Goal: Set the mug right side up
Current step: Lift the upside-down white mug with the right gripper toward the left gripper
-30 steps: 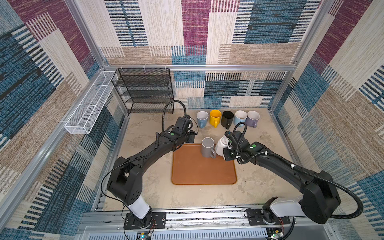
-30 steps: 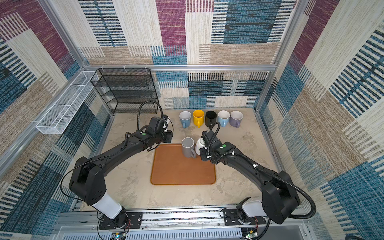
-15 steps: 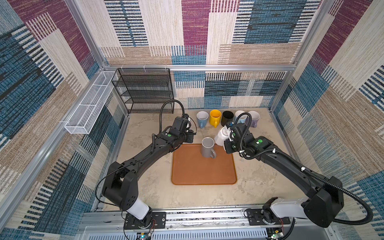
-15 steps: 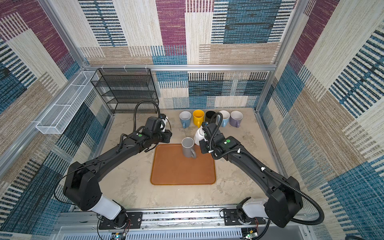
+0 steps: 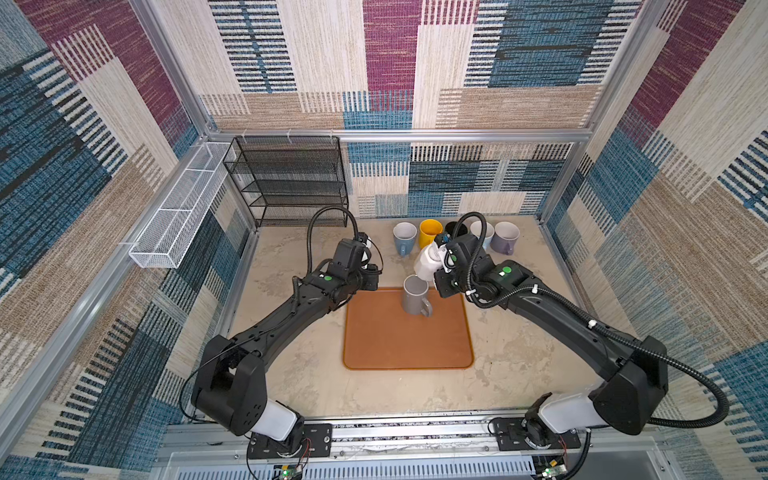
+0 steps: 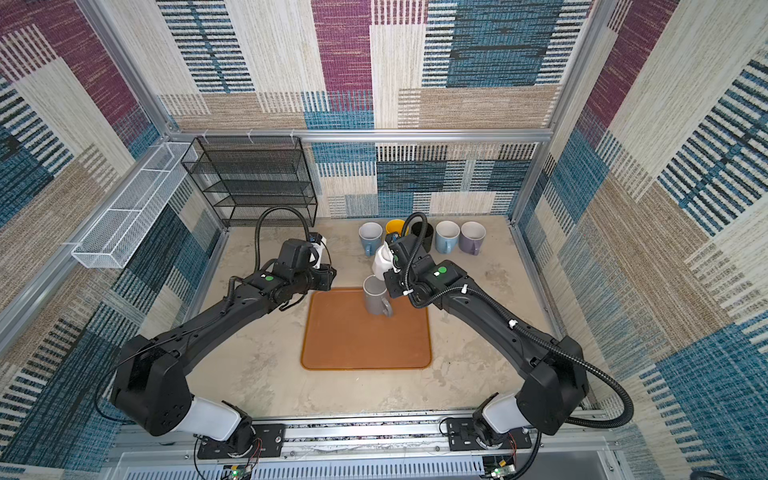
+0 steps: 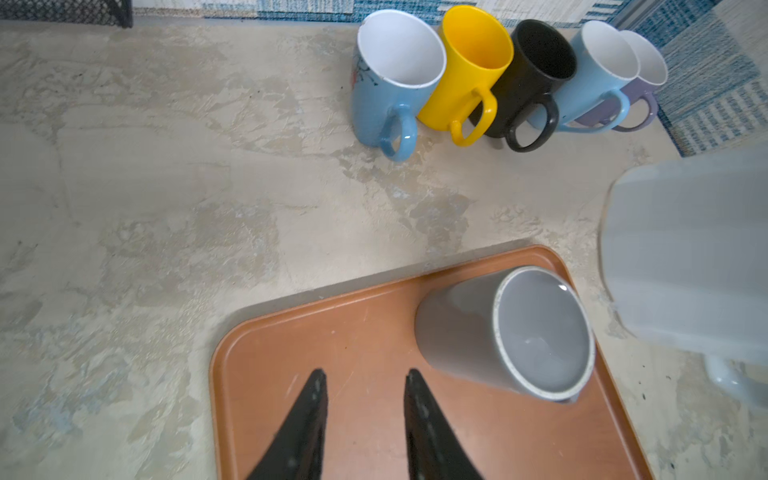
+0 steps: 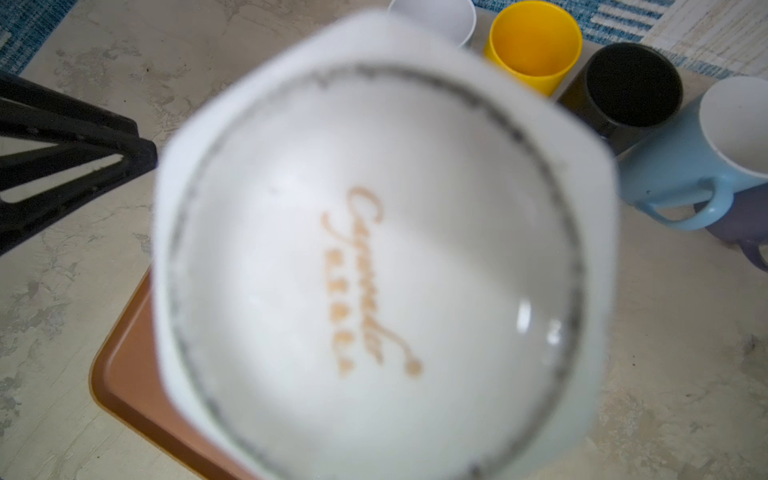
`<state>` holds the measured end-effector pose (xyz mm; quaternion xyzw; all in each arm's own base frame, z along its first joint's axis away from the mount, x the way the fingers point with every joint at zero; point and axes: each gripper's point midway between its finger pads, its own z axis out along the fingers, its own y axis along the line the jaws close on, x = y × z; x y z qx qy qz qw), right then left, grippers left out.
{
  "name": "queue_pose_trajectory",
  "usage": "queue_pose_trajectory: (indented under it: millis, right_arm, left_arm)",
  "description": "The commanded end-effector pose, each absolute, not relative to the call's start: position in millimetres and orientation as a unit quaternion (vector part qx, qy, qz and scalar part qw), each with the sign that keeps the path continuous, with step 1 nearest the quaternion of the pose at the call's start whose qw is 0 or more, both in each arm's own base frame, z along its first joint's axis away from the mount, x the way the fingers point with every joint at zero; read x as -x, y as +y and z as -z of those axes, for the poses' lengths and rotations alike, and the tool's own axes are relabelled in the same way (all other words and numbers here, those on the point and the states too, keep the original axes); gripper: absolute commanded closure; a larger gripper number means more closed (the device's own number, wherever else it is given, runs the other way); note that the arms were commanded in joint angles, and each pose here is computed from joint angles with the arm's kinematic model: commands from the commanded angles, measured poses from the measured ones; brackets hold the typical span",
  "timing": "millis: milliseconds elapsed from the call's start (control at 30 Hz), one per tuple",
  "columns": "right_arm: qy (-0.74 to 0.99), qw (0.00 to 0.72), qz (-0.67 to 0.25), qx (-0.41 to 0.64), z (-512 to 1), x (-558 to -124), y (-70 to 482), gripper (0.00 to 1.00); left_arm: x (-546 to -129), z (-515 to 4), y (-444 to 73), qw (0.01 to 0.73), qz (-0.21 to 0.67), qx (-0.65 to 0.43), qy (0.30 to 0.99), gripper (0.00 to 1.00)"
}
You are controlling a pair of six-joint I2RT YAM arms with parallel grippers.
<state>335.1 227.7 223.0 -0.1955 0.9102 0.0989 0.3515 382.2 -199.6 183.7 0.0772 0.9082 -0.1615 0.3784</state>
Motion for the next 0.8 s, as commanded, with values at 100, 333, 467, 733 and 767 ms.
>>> queue_pose_trajectory:
  millis: [100,333,467,733,767]
  right_arm:
    - [0.883,0.401,-0.122,0.213,-251,-352,261,0.97]
    - [0.872,0.398,-0.138,0.248,-253,-349,301,0.97]
    - [0.866,0.389,-0.157,0.271,-246,-343,327,0.97]
    - [0.864,0.348,-0.186,0.312,-202,-325,374,0.97]
    - [0.866,0.341,-0.188,0.314,-195,-323,377,0.97]
  left_arm:
    - [-365,-176,-178,0.379,0.169,-0.057,0.908,0.67]
    - [-358,-178,-156,0.389,0.165,-0.033,0.906,0.68]
    - [-357,-177,-144,0.391,0.158,-0.015,0.906,0.68]
    - [-354,-174,-127,0.39,0.132,0.002,0.911,0.68]
    - [-354,-173,-124,0.389,0.128,0.005,0.912,0.68]
